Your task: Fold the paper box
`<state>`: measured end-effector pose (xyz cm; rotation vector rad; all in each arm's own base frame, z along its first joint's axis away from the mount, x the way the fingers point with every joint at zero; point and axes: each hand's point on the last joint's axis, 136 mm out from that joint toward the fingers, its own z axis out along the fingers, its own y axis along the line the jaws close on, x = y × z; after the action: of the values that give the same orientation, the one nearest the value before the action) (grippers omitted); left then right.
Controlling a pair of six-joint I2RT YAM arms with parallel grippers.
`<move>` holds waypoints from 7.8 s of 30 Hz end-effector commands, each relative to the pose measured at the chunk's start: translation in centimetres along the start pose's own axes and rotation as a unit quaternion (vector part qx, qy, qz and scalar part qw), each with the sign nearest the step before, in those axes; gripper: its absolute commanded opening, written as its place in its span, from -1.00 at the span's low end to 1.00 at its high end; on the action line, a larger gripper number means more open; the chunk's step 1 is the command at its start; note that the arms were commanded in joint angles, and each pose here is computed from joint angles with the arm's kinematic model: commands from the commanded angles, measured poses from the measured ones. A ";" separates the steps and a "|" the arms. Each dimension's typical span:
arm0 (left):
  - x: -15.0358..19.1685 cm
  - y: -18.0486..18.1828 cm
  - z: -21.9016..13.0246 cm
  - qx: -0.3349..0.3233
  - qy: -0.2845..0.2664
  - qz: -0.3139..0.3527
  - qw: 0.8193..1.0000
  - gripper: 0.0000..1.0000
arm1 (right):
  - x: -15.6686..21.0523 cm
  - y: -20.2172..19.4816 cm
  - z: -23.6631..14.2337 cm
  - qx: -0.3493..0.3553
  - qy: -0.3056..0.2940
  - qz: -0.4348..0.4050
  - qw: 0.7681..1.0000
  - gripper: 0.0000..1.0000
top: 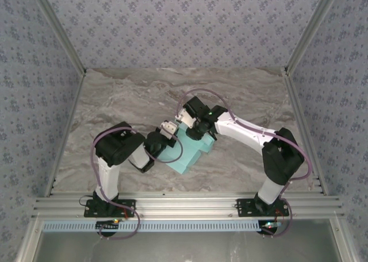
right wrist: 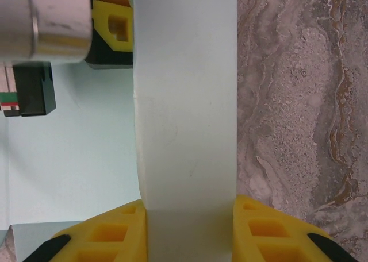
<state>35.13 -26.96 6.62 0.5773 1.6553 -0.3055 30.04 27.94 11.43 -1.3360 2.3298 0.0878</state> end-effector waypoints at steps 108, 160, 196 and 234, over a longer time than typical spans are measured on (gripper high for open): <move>-10.4 8.2 -4.0 0.036 -0.089 -0.138 0.986 0.09 | 0.8 -3.8 -1.1 0.036 -0.010 0.038 0.999 -0.18; -3.3 2.0 1.4 0.140 0.322 -0.401 0.846 0.13 | 9.5 -5.9 -5.0 -0.180 -0.152 0.542 0.806 0.17; -6.7 -0.1 -1.9 0.201 0.072 -0.071 0.974 0.22 | 11.6 -8.2 -7.3 -0.090 -0.208 0.518 0.825 0.18; -4.0 -3.1 -0.7 0.186 0.009 -0.003 0.982 -0.05 | 13.0 -8.5 -5.8 -0.025 -0.206 0.468 0.859 0.13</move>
<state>31.60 -29.17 7.45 0.9003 1.7394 -0.6619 29.29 11.45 12.54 -0.0239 2.3886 0.6918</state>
